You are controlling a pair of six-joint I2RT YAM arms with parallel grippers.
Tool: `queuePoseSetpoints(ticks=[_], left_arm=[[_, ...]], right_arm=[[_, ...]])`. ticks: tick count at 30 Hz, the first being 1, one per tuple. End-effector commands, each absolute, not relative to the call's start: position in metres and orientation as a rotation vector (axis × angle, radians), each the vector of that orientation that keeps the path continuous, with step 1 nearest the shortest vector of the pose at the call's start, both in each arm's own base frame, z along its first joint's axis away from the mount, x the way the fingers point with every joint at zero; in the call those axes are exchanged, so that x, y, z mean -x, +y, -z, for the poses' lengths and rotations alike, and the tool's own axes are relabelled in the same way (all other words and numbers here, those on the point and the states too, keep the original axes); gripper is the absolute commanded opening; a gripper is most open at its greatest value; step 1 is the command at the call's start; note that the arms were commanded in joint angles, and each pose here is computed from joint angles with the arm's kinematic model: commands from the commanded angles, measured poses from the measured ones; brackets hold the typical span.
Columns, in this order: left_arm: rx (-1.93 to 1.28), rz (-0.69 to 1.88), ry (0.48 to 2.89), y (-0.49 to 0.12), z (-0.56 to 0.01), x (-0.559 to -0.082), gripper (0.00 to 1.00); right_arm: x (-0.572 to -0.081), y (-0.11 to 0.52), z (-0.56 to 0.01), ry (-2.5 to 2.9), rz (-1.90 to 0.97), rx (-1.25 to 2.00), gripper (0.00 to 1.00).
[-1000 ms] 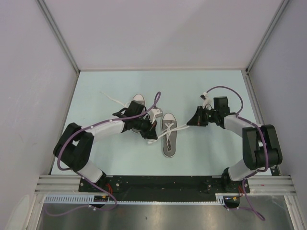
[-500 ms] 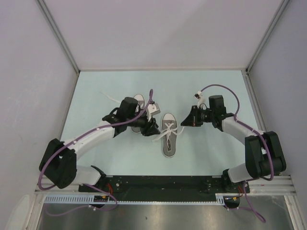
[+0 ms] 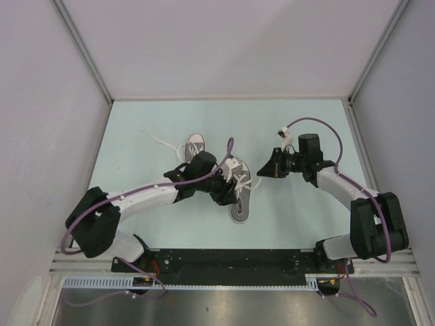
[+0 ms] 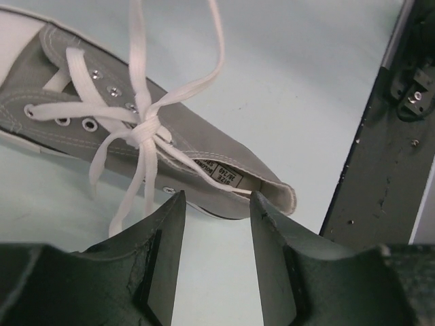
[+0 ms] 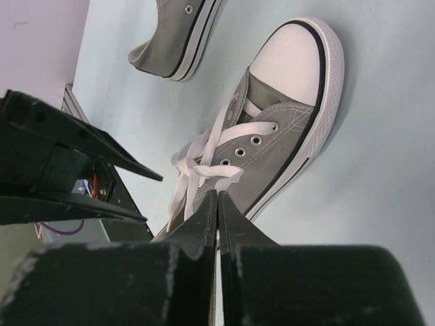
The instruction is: Tie the shoes
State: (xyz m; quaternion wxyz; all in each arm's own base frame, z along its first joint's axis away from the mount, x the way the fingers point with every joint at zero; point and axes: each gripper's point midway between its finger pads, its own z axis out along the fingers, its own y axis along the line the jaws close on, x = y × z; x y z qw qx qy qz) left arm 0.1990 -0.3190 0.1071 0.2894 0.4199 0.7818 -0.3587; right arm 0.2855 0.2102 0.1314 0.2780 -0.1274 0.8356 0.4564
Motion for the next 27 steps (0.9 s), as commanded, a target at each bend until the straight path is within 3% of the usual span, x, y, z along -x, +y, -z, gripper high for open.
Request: queuePoseSetpoints(ticks=[1,13,17,18,21,27], left_arm=[[-1.003,0.940,2.149,-0.330,-0.106,-0.211,0.47],[-1.019,0.948,2.205,-0.341,-0.095,-0.216,0.43],[-1.033,0.952,2.209,-0.342,-0.093,-0.215,0.27],[-1.032,0.949,2.209,-0.341,-0.095,-0.215,0.16],[-1.036,0.943,2.172,-0.337,-0.105,-0.214,0.00],[-1.106,0.933,2.108,-0.322,-0.120,-0.199,0.00]], right_arm=[[-0.286,0.211,-0.140,2.206,-1.206,0.370,0.00],[-0.284,0.213,-0.141,2.200,-1.213,0.389,0.00],[-0.283,0.213,-0.140,2.201,-1.211,0.393,0.00],[-0.283,0.213,-0.141,2.201,-1.210,0.395,0.00],[-0.282,0.213,-0.139,2.205,-1.207,0.400,0.00],[-0.280,0.211,-0.133,2.229,-1.201,0.408,0.00]])
